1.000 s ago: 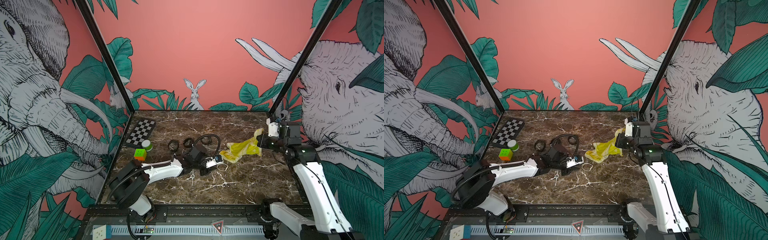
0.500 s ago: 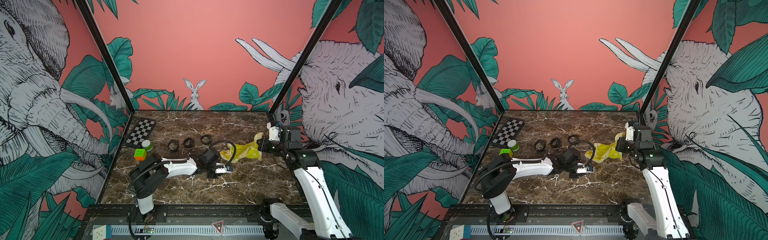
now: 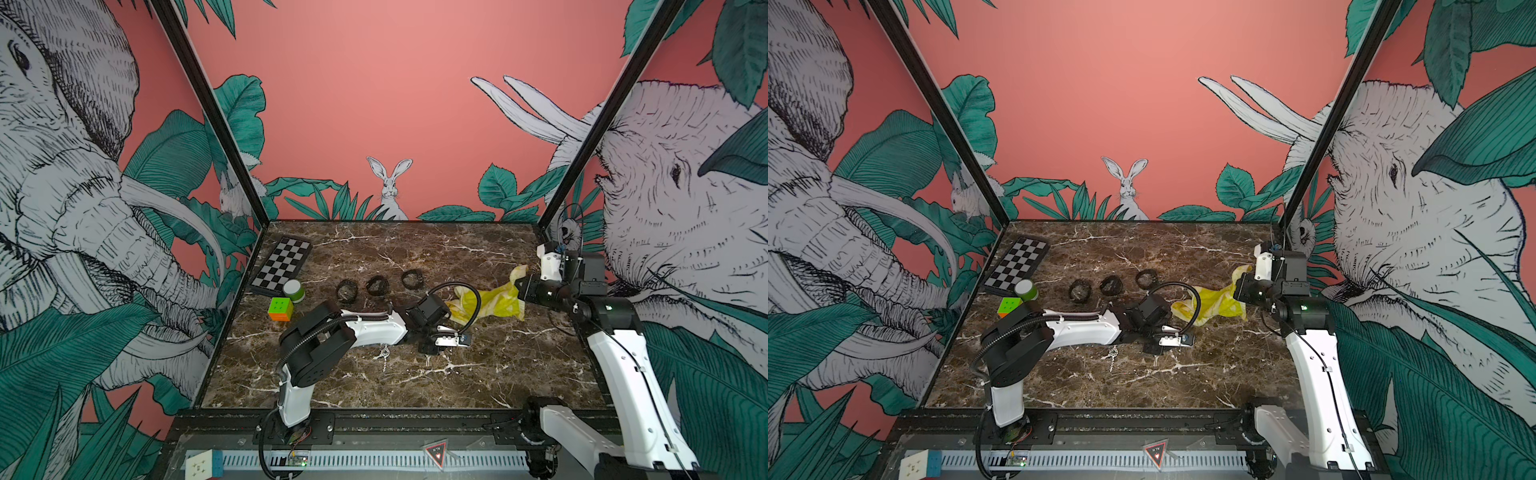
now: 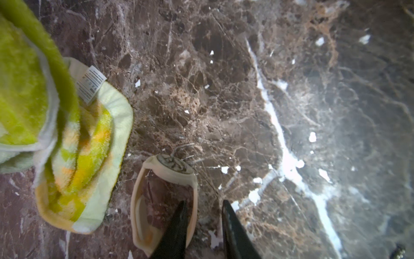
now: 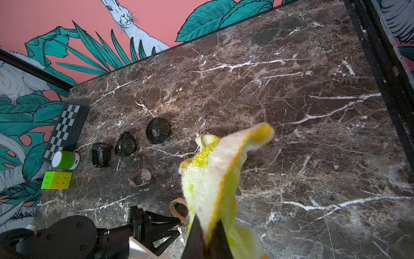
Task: Wipe the watch dial
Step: Pick up the watch at the center of the board.
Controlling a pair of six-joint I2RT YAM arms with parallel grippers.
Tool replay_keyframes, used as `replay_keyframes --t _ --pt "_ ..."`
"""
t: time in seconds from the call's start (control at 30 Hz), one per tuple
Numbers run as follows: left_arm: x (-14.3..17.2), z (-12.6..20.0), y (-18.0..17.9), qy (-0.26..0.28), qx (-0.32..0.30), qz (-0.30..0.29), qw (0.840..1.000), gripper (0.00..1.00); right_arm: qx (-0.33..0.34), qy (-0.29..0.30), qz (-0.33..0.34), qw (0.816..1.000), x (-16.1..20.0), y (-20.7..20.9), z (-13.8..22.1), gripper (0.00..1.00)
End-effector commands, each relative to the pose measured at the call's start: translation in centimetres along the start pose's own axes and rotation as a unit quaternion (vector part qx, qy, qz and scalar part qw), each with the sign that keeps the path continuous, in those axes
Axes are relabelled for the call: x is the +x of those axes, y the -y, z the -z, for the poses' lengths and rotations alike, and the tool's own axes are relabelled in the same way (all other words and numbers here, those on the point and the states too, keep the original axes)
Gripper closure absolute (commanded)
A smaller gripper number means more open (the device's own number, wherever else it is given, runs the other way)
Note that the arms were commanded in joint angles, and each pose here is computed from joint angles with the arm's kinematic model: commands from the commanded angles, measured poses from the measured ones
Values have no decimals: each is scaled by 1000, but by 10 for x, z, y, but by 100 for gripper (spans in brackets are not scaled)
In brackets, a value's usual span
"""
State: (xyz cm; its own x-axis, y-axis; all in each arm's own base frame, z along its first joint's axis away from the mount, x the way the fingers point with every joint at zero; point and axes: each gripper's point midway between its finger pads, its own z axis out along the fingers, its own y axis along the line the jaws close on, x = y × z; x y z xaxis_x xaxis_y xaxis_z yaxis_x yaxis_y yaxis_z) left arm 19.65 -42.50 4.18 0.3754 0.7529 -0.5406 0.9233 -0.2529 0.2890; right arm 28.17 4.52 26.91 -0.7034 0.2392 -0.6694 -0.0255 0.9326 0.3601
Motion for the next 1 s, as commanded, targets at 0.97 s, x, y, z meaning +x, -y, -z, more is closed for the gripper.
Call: replay_keyframes --t 0.97 --pt "5 -19 0 -32 35 -8 999 73 -10 15 -8 1000 -9 2 -2 100"
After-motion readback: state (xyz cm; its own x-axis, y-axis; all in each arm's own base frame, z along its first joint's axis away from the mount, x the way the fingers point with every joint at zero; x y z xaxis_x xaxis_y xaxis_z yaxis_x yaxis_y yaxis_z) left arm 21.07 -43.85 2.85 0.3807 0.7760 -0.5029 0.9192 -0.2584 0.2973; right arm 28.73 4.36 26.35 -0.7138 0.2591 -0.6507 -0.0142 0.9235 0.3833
